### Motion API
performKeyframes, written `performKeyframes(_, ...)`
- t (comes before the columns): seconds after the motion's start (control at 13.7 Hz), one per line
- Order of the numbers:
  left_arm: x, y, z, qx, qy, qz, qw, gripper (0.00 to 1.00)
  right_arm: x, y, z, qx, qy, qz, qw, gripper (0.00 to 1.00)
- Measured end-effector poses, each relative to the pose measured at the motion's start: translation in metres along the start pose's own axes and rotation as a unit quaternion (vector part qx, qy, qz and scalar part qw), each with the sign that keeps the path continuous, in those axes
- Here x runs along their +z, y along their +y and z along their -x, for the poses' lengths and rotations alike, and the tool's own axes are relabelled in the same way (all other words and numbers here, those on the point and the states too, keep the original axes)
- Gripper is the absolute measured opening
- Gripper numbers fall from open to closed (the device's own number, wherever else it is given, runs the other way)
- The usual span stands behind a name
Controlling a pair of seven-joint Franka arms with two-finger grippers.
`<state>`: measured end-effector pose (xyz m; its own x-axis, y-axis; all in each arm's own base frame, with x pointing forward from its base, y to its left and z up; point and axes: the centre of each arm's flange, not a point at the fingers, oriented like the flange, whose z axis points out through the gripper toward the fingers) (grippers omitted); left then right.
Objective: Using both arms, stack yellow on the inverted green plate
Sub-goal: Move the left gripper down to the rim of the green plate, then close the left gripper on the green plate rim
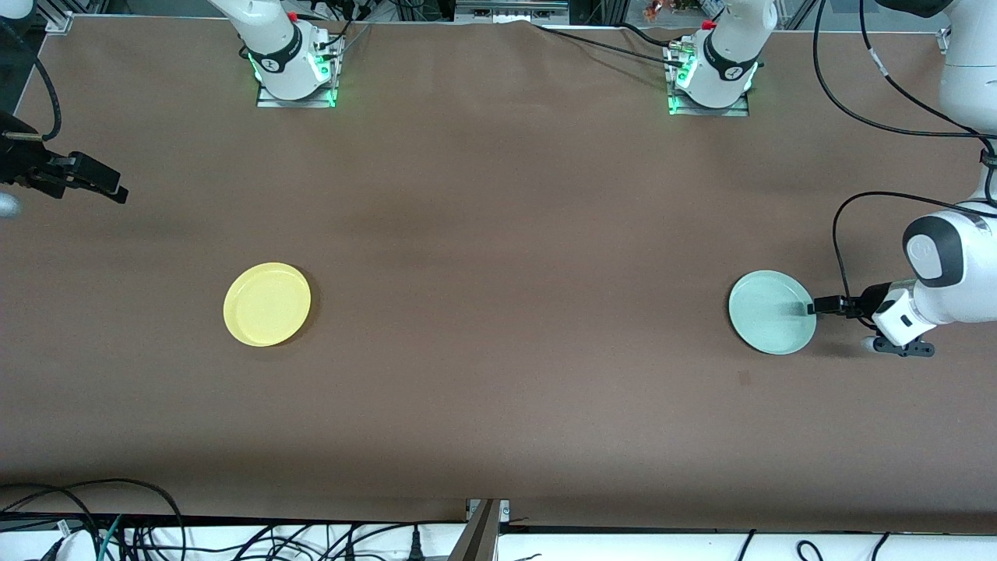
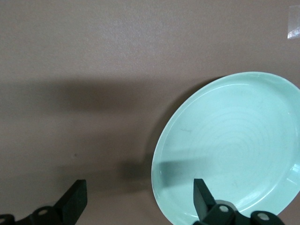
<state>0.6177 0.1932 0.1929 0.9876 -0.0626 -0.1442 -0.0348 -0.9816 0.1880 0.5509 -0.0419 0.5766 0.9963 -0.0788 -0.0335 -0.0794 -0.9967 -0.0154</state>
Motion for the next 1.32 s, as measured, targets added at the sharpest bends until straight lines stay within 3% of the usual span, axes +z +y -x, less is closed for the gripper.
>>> performKeyframes(1.1,0.018,0.006,0.006,0.022,0.000,0.001,1.000,1.00,0.000,-0.003,0.000,-0.002,0.000,0.000,1.000,1.00)
performKeyframes(1.17,0.018,0.006,0.006,0.022,-0.001,0.001,1.000,0.93,0.000,-0.003,0.000,-0.002,0.000,0.000,1.000,1.00)
performKeyframes(1.32,0.019,0.006,0.007,0.023,-0.002,0.002,1.000,0.71,0.000,-0.003,0.000,-0.003,0.000,0.000,1.000,1.00)
